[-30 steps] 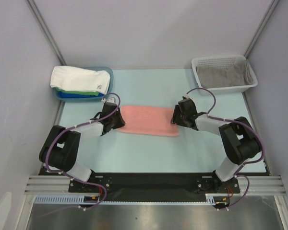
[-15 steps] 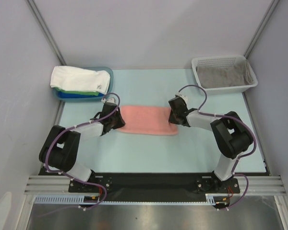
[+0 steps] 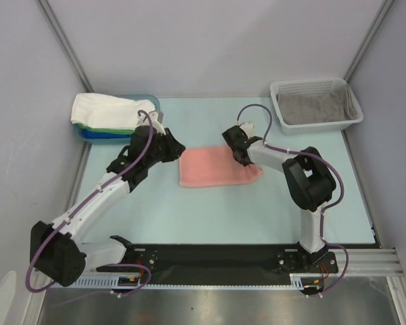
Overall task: Fold and stack the towels
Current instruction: Neatly place the folded towel into the bin
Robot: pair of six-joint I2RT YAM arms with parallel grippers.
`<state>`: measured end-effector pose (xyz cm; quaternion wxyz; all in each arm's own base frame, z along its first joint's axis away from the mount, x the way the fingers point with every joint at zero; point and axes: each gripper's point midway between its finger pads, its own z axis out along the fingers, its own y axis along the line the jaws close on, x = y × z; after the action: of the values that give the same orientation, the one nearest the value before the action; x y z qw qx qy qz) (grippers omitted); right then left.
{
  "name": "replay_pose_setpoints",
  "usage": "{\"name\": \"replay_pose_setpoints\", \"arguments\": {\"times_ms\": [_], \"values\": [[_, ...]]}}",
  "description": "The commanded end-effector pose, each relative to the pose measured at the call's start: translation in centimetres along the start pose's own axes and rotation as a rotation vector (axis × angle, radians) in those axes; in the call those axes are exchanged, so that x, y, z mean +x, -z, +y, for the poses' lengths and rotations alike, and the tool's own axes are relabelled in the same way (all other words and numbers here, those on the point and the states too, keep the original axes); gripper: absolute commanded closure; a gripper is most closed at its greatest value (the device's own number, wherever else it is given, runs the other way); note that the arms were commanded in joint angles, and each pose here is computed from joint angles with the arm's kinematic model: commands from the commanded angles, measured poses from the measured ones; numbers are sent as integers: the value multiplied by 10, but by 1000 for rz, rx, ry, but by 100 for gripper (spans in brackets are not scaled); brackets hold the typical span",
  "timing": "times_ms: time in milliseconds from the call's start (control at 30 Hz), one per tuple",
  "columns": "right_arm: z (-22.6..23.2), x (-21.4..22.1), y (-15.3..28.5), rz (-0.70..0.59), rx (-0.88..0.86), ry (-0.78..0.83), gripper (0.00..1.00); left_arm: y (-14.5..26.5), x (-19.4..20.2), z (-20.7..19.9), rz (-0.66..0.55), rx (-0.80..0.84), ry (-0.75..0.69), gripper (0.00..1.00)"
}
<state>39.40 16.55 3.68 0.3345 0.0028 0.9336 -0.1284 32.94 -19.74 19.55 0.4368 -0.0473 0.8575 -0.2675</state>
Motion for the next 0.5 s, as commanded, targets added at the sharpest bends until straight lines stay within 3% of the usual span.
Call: {"name": "replay_pose_setpoints", "arguments": {"times_ms": [0, 233, 467], "values": [[-40, -39, -2, -77, 251, 176, 100, 34, -21, -13, -23, 15, -68, 77], [-42, -111, -30, -179, 363, 302, 100, 62, -40, -18, -59, 17, -197, 76], [-58, -167, -52, -213, 424, 334, 100, 61, -26, -17, -22, 47, -213, 77]]}}
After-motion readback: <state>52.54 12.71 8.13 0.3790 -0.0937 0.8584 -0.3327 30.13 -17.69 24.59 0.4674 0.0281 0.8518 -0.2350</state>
